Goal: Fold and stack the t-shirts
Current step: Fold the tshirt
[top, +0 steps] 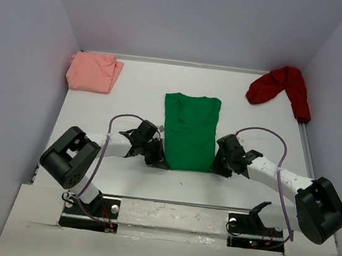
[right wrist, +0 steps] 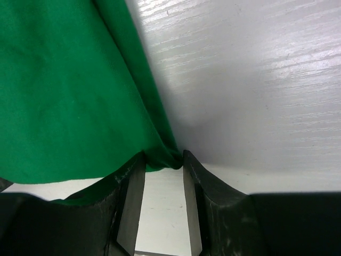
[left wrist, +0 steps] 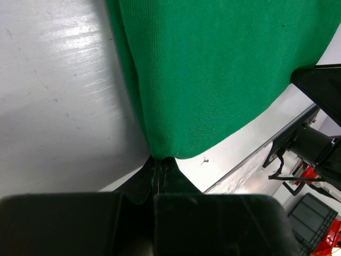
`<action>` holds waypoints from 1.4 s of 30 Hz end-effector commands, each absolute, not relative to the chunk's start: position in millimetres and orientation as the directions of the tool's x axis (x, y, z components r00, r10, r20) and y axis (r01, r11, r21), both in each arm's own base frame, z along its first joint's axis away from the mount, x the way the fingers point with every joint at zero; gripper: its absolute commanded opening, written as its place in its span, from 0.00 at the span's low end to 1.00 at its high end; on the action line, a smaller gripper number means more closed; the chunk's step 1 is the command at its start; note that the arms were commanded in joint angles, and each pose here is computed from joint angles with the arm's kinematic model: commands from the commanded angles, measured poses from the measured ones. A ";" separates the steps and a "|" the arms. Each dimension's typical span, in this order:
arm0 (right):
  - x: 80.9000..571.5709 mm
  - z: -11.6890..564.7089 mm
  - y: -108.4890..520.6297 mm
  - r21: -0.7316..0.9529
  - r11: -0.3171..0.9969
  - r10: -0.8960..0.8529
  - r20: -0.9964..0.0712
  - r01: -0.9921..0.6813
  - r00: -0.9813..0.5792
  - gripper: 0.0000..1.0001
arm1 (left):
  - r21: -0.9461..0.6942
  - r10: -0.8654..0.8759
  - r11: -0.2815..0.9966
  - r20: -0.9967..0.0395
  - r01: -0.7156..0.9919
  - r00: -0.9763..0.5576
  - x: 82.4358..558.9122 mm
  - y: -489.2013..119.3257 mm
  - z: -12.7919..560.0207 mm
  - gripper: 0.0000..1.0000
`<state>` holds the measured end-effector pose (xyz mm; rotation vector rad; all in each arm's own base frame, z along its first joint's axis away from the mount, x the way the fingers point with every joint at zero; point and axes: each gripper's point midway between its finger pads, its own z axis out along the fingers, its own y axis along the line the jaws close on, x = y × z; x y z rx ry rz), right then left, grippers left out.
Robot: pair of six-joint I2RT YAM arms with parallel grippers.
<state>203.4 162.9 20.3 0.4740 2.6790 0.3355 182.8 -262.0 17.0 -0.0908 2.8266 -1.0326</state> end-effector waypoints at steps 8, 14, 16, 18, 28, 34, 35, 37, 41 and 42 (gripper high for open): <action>207.2 15.3 153.6 0.252 0.910 0.404 -0.369 0.328 -0.837 0.00 | -0.591 -0.083 0.807 -0.104 -0.006 -0.991 175.9 -249.4 4.9 0.00; 205.8 15.8 144.1 0.197 0.916 0.401 -0.390 0.351 -0.829 0.00 | -0.561 -0.102 0.827 -0.099 -0.029 -0.990 171.5 -240.4 3.3 0.00; 207.9 19.1 142.8 0.179 0.919 0.394 -0.409 0.351 -0.823 0.00 | -0.551 -0.118 0.834 -0.117 -0.035 -0.986 171.2 -235.4 5.8 0.00; 207.1 20.5 142.7 0.165 0.925 0.380 -0.416 0.343 -0.826 0.00 | -0.541 -0.124 0.840 -0.123 -0.038 -0.985 168.1 -230.7 7.7 0.00; 201.5 26.4 148.5 0.124 0.945 0.326 -0.431 0.303 -0.841 0.00 | -0.536 -0.155 0.842 -0.120 -0.068 -0.981 153.2 -217.6 8.8 0.00; 197.8 27.4 143.5 0.127 0.936 0.351 -0.434 0.329 -0.830 0.00 | -0.532 -0.161 0.843 -0.114 -0.076 -0.980 148.2 -213.2 5.9 0.00; 197.2 26.8 142.3 0.124 0.935 0.351 -0.435 0.331 -0.829 0.00 | -0.531 -0.161 0.844 -0.110 -0.079 -0.981 147.1 -212.7 5.1 0.00; 195.9 24.4 140.4 0.114 0.932 0.358 -0.431 0.344 -0.828 0.00 | -0.531 -0.161 0.844 -0.108 -0.080 -0.981 146.5 -212.6 4.8 0.00; 193.0 22.5 133.5 0.081 0.928 0.362 -0.432 0.365 -0.826 0.00 | -0.527 -0.157 0.846 -0.108 -0.077 -0.982 145.0 -211.0 3.7 0.00; 191.7 22.8 131.1 0.073 0.925 0.366 -0.433 0.373 -0.824 0.00 | -0.526 -0.152 0.847 -0.108 -0.074 -0.982 144.2 -210.6 2.9 0.00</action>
